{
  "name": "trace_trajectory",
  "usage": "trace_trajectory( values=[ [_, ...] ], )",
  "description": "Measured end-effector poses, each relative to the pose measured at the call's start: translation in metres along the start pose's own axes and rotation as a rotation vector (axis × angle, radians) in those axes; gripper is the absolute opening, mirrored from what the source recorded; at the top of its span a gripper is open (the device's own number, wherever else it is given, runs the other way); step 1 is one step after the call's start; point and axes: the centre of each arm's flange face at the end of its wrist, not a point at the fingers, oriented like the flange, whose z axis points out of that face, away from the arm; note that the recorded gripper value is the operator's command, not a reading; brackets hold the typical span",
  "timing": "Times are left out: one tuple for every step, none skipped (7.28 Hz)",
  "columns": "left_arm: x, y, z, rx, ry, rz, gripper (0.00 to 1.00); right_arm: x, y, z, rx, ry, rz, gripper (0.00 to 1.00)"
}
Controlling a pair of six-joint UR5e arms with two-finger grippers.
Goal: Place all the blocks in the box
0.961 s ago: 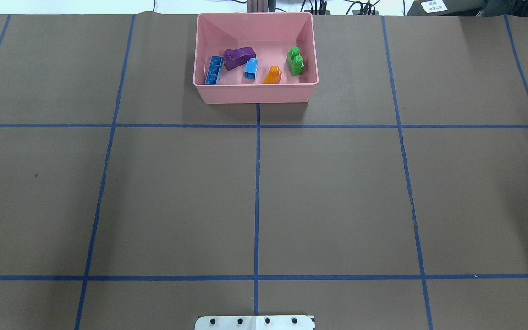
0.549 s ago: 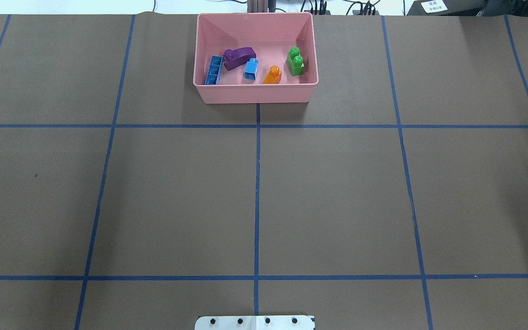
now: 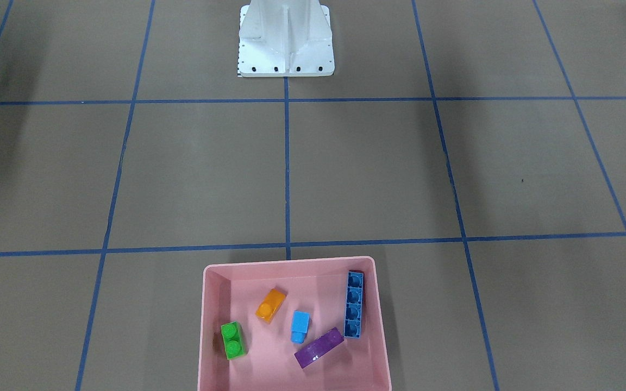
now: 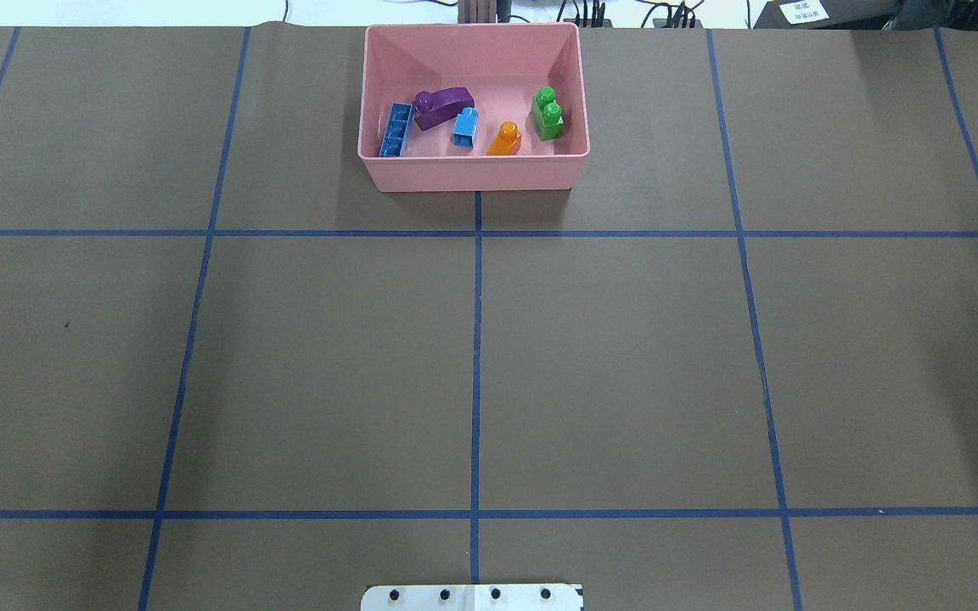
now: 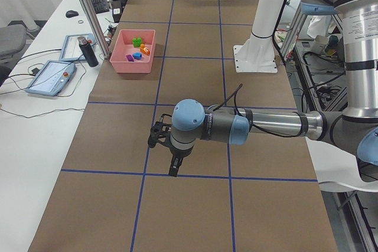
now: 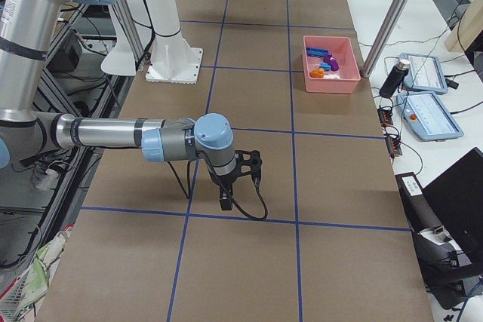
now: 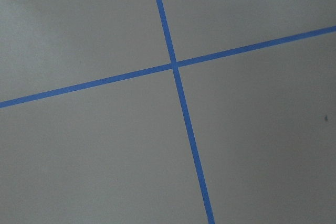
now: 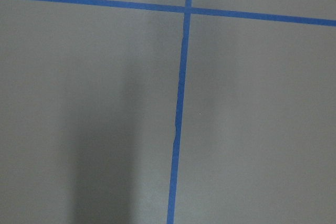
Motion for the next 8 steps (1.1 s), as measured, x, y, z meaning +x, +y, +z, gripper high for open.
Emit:
trace_trajectory(
  values=[
    [0.0001, 0.0, 0.0002, 0.0, 0.0, 0.0, 1.0, -0.0009, -0.0021, -0.0009, 0.003, 0.0, -0.004, 1.0],
    [0.0, 0.0, 0.0005, -0.001, 0.0, 0.0, 1.0, -0.0013, -0.003, -0.0013, 0.005, -0.001, -0.009, 1.0],
    [-0.0002, 0.0001, 0.0007, -0.002, 0.0, 0.0, 1.0, -0.0016, -0.0033, -0.0016, 0.006, -0.001, -0.013, 1.0],
    [-0.0003, 0.0002, 0.0009, -0.003, -0.001, -0.001, 1.0, -0.002, -0.0036, -0.0017, 0.006, -0.001, -0.016, 1.0],
    [-0.0004, 0.0003, 0.001, -0.003, -0.001, -0.001, 1.0, -0.0023, -0.0037, -0.0018, 0.006, -0.001, -0.018, 1.0],
    [-0.0006, 0.0004, 0.0012, -0.004, -0.001, -0.002, 1.0, -0.0028, -0.0039, -0.0022, 0.007, -0.001, -0.018, 1.0],
    [-0.0008, 0.0006, 0.0015, -0.005, -0.001, -0.003, 1.0, -0.0031, -0.0039, -0.0023, 0.007, -0.002, -0.016, 1.0],
    [-0.0009, 0.0006, 0.0015, -0.005, 0.0, -0.003, 1.0, -0.0032, -0.0039, -0.0023, 0.007, -0.002, -0.013, 1.0]
  ],
)
